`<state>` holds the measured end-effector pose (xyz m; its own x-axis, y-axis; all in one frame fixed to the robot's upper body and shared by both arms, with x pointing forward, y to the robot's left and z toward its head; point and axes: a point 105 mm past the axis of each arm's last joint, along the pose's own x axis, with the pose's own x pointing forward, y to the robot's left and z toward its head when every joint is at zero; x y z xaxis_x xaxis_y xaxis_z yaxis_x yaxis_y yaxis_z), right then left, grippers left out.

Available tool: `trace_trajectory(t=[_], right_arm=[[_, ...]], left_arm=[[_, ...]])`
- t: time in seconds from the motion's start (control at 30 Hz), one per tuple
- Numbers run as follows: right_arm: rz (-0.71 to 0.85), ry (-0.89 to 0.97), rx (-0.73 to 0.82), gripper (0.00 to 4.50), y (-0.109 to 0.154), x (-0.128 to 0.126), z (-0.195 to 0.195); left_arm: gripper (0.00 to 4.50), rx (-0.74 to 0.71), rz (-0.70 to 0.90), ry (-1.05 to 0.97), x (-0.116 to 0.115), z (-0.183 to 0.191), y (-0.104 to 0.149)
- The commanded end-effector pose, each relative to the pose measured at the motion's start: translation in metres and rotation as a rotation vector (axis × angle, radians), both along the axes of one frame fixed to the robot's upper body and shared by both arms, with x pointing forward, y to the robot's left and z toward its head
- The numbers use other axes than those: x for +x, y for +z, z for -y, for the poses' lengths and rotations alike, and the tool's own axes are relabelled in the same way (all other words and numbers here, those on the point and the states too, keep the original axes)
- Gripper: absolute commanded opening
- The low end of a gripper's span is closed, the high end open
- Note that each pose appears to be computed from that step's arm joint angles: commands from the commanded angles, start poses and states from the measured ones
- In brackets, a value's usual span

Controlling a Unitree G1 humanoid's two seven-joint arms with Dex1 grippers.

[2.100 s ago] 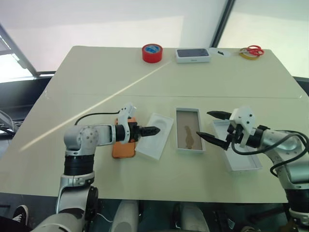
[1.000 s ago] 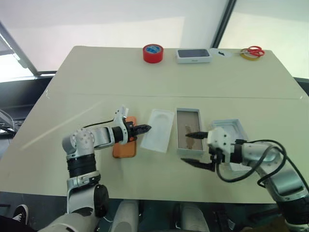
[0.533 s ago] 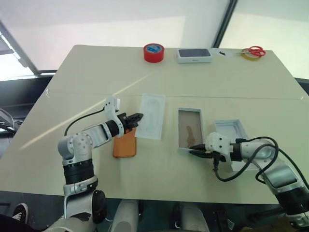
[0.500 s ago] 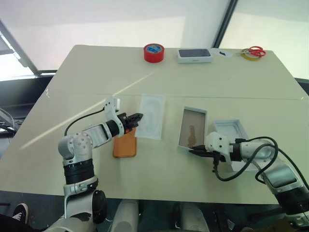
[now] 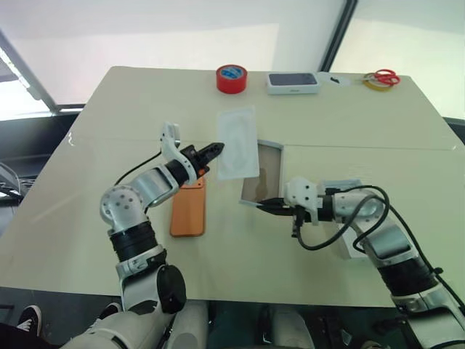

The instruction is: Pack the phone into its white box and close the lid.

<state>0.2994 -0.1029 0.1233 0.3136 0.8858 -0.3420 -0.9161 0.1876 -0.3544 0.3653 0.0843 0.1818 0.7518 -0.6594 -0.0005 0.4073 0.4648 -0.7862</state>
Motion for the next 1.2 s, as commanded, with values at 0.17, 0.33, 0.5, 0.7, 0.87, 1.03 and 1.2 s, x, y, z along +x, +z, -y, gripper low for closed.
trace_trajectory(t=[0.17, 0.33, 0.5, 0.7, 0.87, 1.03, 1.2], right_arm=[[0.061, -0.037, 0.005, 2.44, 0.006, -0.001, 0.017], [0.08, -0.213, -0.033, 2.44, 0.01, 0.01, 0.068], [0.128, -0.335, -0.045, 2.44, 0.013, 0.019, 0.103], [0.174, -0.381, -0.022, 2.49, 0.027, 0.028, 0.115], [0.191, -0.401, -0.034, 2.5, 0.032, 0.031, 0.124], [0.191, -0.361, 0.038, 2.5, 0.037, 0.032, 0.102], [0.213, -0.297, 0.143, 1.68, 0.044, 0.036, 0.055]], left_arm=[[0.0, 0.085, 0.025, -0.053, -0.01, 0.018, -0.01], [0.0, 0.096, -0.001, -0.058, -0.012, 0.021, -0.022], [0.0, 0.126, -0.033, -0.069, -0.013, 0.025, -0.036], [0.3, 0.123, -0.073, -0.094, -0.014, 0.035, -0.045], [2.37, 0.169, -0.082, -0.105, -0.016, 0.038, -0.051], [3.44, 0.151, 0.018, -0.116, -0.018, 0.038, -0.027], [3.48, 0.198, 0.23, -0.104, -0.023, 0.022, 0.004]])
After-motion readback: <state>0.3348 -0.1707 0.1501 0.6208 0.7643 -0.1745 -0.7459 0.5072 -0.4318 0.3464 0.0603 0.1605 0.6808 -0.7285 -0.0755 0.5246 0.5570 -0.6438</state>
